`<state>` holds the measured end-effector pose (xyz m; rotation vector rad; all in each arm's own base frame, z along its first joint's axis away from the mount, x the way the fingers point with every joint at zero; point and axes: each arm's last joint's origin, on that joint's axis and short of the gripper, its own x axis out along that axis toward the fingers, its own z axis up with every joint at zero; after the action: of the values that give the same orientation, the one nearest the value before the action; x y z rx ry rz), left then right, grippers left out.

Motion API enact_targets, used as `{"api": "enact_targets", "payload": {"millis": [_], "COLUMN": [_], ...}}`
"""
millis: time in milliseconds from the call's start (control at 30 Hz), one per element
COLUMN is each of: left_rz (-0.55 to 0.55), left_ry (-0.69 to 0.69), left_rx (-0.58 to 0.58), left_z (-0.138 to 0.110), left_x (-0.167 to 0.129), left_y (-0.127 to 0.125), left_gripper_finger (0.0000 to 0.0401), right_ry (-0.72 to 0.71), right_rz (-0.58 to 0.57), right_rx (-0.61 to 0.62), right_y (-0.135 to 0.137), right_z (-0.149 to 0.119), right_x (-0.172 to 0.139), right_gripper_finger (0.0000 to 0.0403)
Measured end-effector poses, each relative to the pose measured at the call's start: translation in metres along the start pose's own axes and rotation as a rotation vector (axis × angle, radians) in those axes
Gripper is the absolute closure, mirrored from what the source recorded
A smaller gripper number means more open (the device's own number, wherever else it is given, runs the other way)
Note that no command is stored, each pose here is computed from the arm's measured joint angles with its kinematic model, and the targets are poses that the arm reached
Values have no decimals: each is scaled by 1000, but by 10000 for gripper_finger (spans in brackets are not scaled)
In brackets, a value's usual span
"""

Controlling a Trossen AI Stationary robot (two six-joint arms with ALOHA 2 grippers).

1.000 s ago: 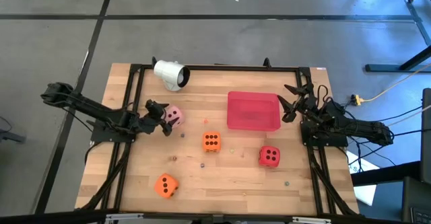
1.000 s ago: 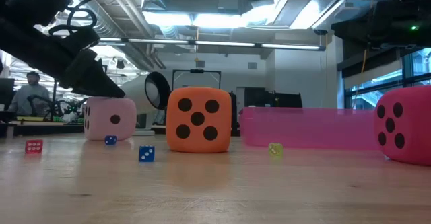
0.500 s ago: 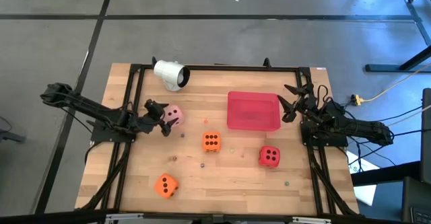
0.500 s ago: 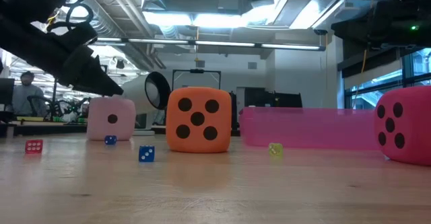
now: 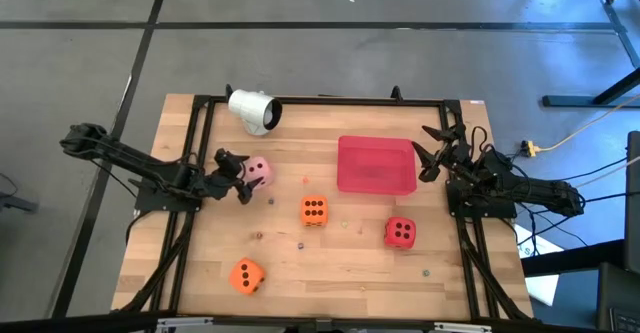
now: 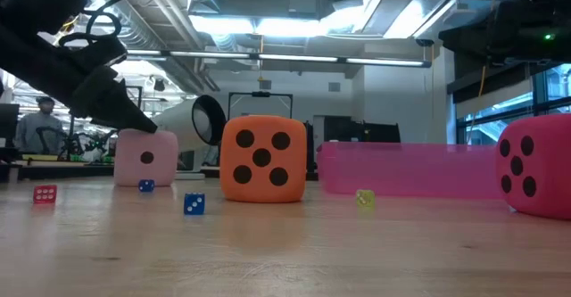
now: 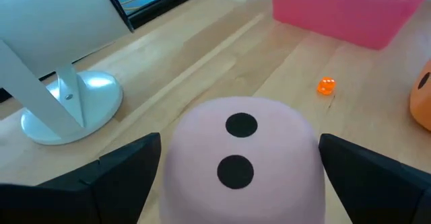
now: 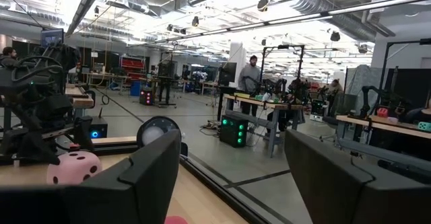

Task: Pick & Place Dice
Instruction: Put the big pink dice into the red bin

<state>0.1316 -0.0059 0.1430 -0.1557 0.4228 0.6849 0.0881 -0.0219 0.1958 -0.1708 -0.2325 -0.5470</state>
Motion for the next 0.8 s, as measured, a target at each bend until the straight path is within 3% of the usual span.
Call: {"api": "enact_targets", "payload": {"millis": [467,800], "left_rz": [-38,-100], "left_ry": [24,35], "left_rx": [28,250], "left_z": [-1,-1], "left_x": [0,0], "left_y": [-1,-3], "left_gripper_finger": [3,3], "right_ry": [0,0], "right_rz": [0,0], "right_rx": [0,0], "right_y": [0,0], "right_z": [0,0], "right_x": [0,0], "right_gripper_finger": [135,135]}}
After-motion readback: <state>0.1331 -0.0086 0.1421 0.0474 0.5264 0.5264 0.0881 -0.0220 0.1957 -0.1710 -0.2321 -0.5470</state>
